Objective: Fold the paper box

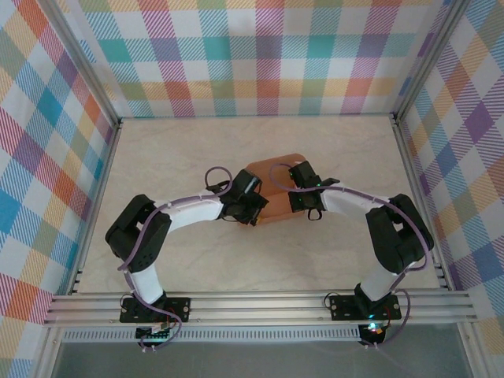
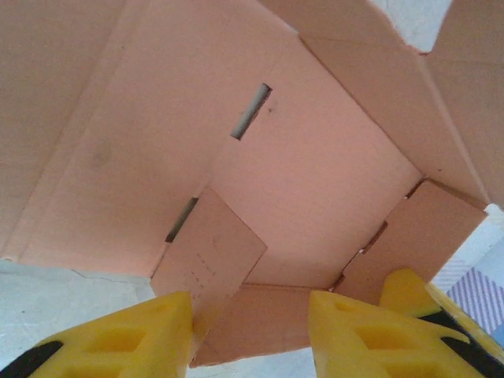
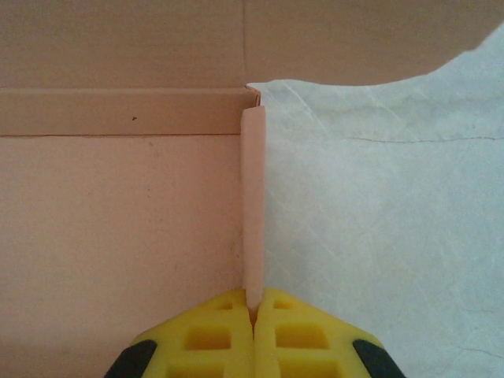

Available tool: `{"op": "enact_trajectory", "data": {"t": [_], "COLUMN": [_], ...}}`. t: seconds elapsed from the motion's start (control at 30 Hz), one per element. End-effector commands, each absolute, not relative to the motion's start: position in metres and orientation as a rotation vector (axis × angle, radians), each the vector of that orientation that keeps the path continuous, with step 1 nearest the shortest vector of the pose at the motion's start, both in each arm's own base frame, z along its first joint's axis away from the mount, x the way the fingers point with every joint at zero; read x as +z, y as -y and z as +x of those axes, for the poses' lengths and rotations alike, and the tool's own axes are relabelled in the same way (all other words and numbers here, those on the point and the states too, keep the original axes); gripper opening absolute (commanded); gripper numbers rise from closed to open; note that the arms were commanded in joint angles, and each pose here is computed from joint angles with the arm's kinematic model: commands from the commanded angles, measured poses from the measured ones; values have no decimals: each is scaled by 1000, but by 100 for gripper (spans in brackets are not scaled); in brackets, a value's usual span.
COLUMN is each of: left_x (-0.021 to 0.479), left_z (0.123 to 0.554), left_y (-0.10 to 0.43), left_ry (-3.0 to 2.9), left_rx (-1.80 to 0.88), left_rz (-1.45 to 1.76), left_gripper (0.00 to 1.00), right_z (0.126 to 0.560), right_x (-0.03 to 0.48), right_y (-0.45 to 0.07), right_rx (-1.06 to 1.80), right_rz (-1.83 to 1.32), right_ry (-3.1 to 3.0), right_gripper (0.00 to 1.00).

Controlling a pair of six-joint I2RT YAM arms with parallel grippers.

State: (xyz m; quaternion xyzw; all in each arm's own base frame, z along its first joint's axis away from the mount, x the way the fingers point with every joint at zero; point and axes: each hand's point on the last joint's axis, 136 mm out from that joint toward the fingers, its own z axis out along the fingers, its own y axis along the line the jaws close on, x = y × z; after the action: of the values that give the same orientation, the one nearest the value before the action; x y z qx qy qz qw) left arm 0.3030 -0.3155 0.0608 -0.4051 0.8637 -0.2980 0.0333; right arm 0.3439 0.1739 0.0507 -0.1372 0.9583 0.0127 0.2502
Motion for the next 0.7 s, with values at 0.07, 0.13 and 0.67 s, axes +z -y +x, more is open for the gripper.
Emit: {"op": "enact_trajectory", "data": {"t": [0.07, 0.13, 0.67], "left_x": [52, 54, 58], "left_z": [293, 291, 278], "left_y": [321, 320, 297], "left_ry": [-2797, -2847, -3056], "left_rx": [-844, -803, -517], "left_rz": [-1099, -996, -468], "left_gripper": [39, 38, 30], "right_z": [341, 342, 341], "right_x": [58, 58, 60], "right_y": [-178, -179, -180], "right_rx": [80, 83, 81], "right_rz": [-423, -430, -462], "right_ry": [-2593, -2593, -2602], "right_gripper": [0, 0, 0]}}
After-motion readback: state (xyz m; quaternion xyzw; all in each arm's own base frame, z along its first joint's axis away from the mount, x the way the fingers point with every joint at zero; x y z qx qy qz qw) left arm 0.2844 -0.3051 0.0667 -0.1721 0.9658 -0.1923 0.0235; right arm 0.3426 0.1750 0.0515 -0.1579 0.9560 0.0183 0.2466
